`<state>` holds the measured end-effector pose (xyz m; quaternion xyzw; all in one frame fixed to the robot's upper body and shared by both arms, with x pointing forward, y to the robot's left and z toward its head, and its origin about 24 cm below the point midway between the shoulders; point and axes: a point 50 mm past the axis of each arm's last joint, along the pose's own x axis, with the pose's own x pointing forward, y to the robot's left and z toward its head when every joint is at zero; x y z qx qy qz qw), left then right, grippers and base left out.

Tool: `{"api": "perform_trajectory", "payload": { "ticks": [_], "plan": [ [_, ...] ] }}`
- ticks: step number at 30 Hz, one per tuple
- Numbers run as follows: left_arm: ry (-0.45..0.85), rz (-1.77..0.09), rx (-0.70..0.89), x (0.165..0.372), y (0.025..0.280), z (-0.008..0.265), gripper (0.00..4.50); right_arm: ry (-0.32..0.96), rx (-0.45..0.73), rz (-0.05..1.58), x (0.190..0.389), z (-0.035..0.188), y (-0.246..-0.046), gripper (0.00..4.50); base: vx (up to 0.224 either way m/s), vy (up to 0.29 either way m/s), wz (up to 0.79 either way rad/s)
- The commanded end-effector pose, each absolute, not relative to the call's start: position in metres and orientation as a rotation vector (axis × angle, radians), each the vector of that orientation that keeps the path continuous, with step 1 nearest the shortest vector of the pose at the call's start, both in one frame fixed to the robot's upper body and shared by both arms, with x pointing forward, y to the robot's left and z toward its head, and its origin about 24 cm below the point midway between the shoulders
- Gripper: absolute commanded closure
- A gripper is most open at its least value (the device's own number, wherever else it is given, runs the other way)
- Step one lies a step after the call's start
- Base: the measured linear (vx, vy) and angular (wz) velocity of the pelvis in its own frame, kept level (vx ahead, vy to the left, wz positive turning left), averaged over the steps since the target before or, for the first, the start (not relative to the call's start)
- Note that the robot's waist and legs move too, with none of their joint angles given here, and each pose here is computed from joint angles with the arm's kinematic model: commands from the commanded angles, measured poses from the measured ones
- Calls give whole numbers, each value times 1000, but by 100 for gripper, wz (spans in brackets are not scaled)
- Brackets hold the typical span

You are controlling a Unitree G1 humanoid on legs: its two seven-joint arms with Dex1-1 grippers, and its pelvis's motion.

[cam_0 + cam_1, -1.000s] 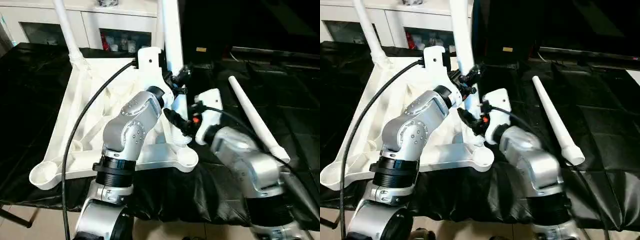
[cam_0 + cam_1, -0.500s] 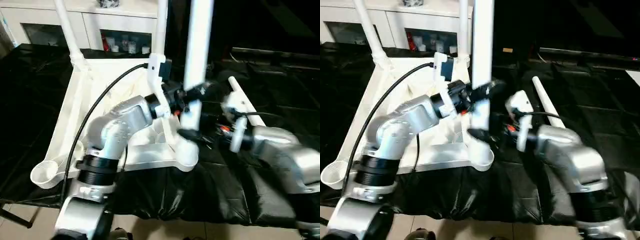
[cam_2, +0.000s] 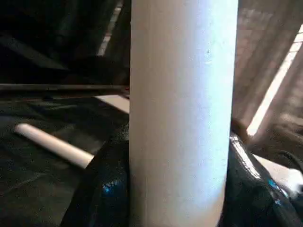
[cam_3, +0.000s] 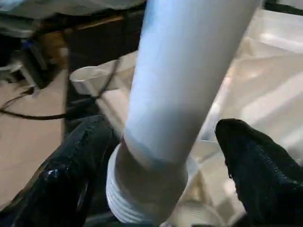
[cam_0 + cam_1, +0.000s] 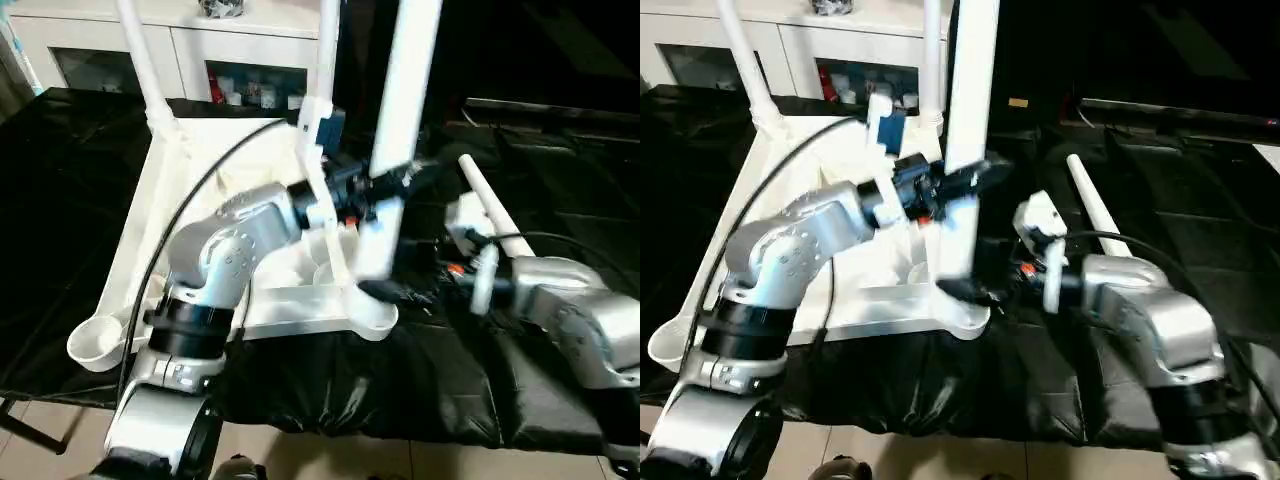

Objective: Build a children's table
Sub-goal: Pick table leg

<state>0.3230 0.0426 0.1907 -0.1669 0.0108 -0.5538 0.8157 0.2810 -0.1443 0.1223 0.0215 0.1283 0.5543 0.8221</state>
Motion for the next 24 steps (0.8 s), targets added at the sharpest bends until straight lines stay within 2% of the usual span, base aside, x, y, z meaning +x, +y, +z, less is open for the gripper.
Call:
{"api": "perform_trajectory", "payload": {
  "ticks": [1,10,18,20,23,24],
  "plan": [
    [-1,-1185,-326,322,38,197,264,286,51,1140,285,123,-145,54,0,0,0],
    [-9,-1258,-316,312,29,195,265,330,168,1109,287,119,-139,54,0,0,0],
    [-6,-1314,-312,306,27,194,265,355,171,1154,284,120,-139,54,0,0,0],
    [-5,-1313,-314,306,27,194,265,359,166,1161,283,120,-138,88,0,0,0],
    [-4,-1316,-316,306,26,194,265,362,165,1170,283,120,-138,88,0,0,0],
    [-3,-1319,-317,305,26,194,265,365,164,1178,282,120,-138,113,0,0,0]
  ]
}}
